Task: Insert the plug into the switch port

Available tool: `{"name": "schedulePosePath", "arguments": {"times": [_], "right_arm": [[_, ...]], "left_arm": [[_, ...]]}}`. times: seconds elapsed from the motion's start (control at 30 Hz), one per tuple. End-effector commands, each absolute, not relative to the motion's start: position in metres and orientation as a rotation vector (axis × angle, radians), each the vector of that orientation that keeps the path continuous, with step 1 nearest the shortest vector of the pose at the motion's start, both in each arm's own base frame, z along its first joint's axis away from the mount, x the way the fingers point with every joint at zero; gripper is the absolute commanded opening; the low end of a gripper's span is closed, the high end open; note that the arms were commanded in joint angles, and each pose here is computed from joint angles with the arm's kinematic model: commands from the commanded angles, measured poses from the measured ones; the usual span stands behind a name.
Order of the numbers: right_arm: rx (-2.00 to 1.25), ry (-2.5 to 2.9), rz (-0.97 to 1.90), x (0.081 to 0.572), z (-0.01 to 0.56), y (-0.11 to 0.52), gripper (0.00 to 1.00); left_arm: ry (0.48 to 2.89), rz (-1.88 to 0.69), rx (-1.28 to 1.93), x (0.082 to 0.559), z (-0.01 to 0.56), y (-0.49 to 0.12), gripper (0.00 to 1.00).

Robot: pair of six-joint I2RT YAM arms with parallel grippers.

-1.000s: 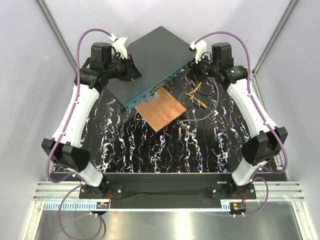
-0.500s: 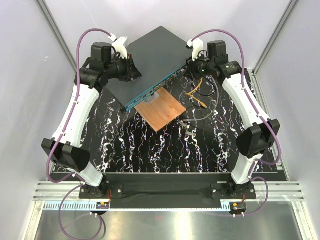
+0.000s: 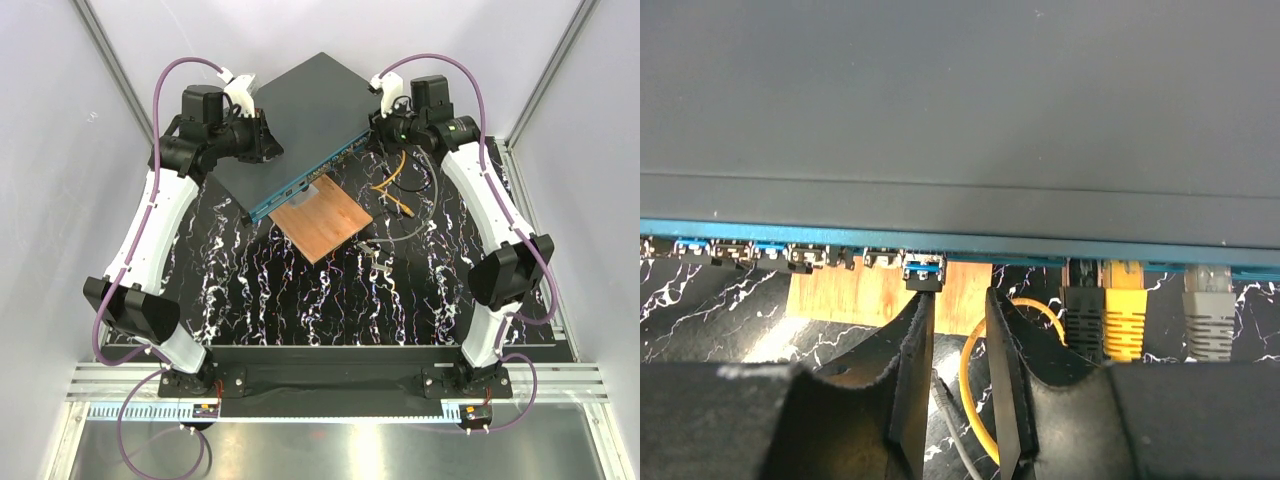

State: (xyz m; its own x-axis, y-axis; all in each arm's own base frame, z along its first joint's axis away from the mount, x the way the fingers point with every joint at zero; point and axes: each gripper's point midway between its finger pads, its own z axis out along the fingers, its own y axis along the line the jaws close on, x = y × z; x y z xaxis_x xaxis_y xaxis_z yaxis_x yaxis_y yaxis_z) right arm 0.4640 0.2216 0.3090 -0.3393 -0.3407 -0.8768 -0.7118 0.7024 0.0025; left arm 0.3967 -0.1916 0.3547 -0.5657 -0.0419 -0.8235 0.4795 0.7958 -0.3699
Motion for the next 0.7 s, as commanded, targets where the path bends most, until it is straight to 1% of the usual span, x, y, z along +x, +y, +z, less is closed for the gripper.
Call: {"name": "schedulePosePath", "arguments": {"times": [0.0,0.23,0.53,0.67], "right_arm": [[-0.811,1.847,0.496,0.47,0.338,0.238,0.33],[-0.795,1.82,0.502,0.477,0.348,0.247,0.33],[-0.812,1.816,0.5,0.485,0.347,0.259,0.3],[-0.811,1.811,0.5,0.49,0.346,0.263,0.26]], "left_arm": [[1.97,-0.746,0.345,0.398,0.384,-0.195,0.24],[1.978,-0.755,0.346,0.397,0.38,-0.196,0.23],[1.983,-0.753,0.356,0.396,0.379,-0.196,0.23],[1.995,-0.748,0.359,0.397,0.376,-0.195,0.23]]}}
